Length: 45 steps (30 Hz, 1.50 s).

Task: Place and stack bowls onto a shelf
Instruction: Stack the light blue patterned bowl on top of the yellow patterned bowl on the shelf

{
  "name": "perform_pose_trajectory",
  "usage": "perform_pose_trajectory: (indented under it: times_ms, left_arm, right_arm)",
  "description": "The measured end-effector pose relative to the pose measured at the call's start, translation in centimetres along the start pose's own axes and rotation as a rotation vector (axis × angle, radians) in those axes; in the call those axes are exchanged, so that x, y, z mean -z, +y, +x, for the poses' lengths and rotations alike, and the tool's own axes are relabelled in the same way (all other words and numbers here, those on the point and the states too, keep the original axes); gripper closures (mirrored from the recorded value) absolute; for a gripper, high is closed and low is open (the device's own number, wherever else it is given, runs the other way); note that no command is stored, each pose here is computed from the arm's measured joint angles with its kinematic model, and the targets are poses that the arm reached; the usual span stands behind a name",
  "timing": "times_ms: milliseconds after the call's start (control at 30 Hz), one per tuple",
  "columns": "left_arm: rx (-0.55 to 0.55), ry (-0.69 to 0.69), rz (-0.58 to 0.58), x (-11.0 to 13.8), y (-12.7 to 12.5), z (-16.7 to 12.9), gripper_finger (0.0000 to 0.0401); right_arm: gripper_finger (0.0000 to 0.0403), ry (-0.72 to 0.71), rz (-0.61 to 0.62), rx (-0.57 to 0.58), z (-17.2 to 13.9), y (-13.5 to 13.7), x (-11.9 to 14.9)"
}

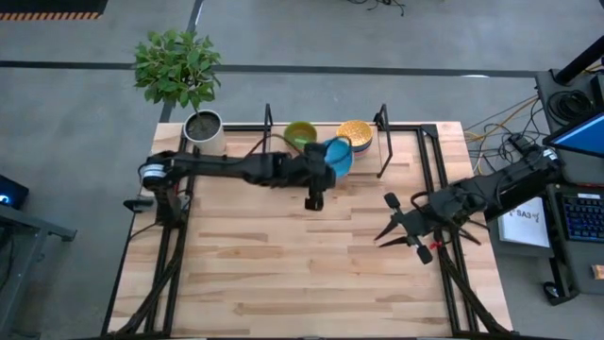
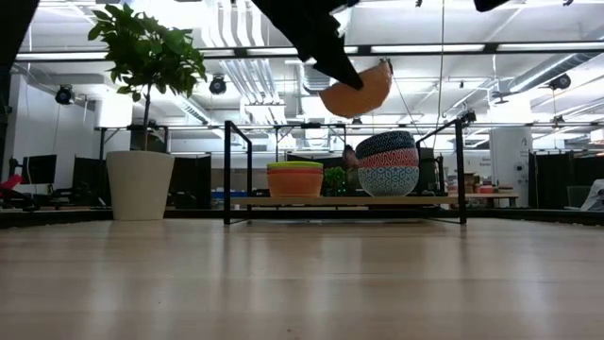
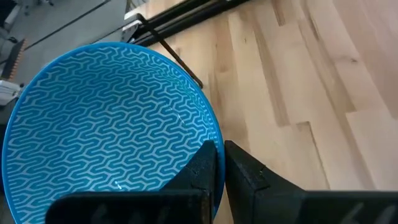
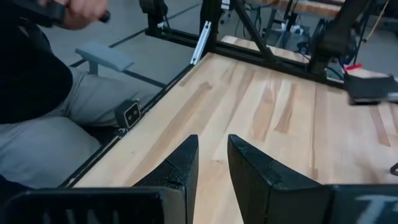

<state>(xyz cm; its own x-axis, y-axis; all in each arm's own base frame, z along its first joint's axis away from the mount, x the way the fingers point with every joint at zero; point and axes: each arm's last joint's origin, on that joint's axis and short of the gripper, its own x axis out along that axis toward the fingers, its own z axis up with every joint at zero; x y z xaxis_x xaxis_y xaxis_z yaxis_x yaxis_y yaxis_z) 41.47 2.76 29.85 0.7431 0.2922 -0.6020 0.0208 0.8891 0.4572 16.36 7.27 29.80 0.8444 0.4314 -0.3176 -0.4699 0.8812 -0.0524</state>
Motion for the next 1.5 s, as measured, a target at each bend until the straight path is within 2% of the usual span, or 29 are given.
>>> perform_pose_trajectory:
  times_ms: [233,400,600,833,1067,1500]
  left_arm:
    - [-0.061,-0.067,-0.056,1.4,4.6,2.2,0.0397]
    - [-0.082,-0.199,-0.086,1.6,7.4,2.7,0.0397]
    - [-0.080,-0.259,-0.111,2.6,9.2,4.9,0.0397]
    - [-0.067,-0.227,-0.116,3.0,9.8,7.9,0.0397]
    - [-0.042,-0.171,-0.106,2.7,10.1,9.1,0.0392]
    - [-0.032,-0.137,-0.101,2.9,10.1,9.7,0.0342]
  right_arm:
    - [0.0328,-0.077,-0.026,0.008,-1.9,0.2,0.9]
    - [0.0328,-0.114,-0.029,0.017,-2.9,0.2,1.3]
    - [0.0328,-0.128,-0.037,0.022,-3.2,0.3,1.6]
    - [0.0328,-0.135,-0.038,0.024,-3.2,0.3,1.6]
    - [0.0328,-0.133,-0.047,0.024,-3.2,0.3,1.6]
    - [0.0328,-0.130,-0.056,0.024,-3.2,0.3,1.7]
